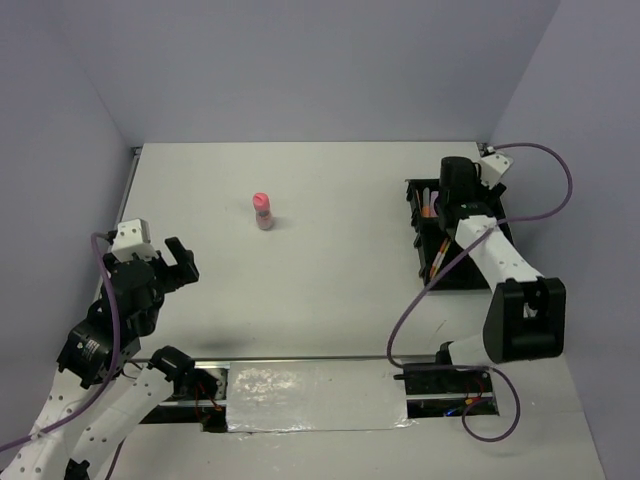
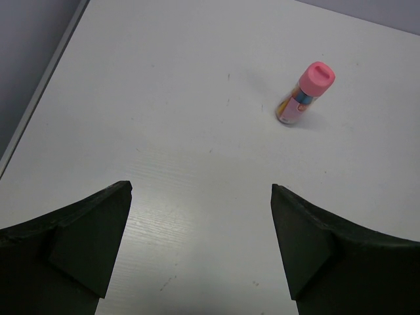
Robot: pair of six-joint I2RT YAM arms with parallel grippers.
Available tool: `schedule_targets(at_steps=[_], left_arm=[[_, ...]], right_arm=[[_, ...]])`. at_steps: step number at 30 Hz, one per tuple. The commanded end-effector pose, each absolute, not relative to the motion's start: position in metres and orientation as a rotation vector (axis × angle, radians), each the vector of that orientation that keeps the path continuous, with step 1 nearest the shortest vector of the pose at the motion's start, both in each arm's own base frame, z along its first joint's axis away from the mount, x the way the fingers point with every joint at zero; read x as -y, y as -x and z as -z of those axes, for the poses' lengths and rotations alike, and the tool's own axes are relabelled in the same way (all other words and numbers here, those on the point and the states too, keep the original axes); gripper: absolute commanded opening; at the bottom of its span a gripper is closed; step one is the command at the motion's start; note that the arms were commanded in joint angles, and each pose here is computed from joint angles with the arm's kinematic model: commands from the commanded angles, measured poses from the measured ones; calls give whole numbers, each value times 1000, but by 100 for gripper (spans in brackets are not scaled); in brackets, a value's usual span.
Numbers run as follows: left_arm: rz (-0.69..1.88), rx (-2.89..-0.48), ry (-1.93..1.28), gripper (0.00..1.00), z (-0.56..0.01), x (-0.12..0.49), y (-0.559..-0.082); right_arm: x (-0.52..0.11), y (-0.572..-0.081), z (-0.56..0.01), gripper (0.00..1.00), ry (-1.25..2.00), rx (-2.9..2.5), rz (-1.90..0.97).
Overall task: Sort the stationery into containers
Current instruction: Place the stationery in the storage box.
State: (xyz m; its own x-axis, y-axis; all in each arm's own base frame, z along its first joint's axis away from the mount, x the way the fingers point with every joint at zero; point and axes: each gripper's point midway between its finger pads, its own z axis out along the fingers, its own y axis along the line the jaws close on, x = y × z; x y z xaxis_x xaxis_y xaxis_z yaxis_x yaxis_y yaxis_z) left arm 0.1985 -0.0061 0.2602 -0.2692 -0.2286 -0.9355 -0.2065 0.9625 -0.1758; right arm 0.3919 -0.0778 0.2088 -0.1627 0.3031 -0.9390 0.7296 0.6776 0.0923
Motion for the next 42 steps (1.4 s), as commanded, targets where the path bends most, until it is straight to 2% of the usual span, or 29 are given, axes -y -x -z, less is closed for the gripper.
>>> schedule_targets(at_steps=[1, 5, 20, 22, 34, 40, 41, 42], left_arm=[[47, -1807, 316, 99, -272, 8, -201], [55, -1805, 308, 99, -272, 9, -200], [67, -1812, 287, 99, -272, 14, -202], [70, -1812, 283, 99, -272, 14, -202], [70, -1818, 279, 99, -271, 16, -203], [73, -1818, 274, 99, -270, 16, -203], [76, -1818, 272, 99, -271, 17, -203], [75, -1821, 271, 99, -270, 17, -203]], right_arm=[[105, -419, -251, 0, -886, -1565, 431], [137, -436, -226, 0, -903, -1630, 504], [154, -485, -188, 0, -862, -1754, 474], [154, -487, -181, 4, -862, -1786, 482], [153, -471, -158, 6, -907, -1847, 474], [154, -465, -143, 13, -948, -1895, 489], [154, -464, -144, 16, -949, -1893, 490], [153, -464, -147, 24, -947, -1887, 485]])
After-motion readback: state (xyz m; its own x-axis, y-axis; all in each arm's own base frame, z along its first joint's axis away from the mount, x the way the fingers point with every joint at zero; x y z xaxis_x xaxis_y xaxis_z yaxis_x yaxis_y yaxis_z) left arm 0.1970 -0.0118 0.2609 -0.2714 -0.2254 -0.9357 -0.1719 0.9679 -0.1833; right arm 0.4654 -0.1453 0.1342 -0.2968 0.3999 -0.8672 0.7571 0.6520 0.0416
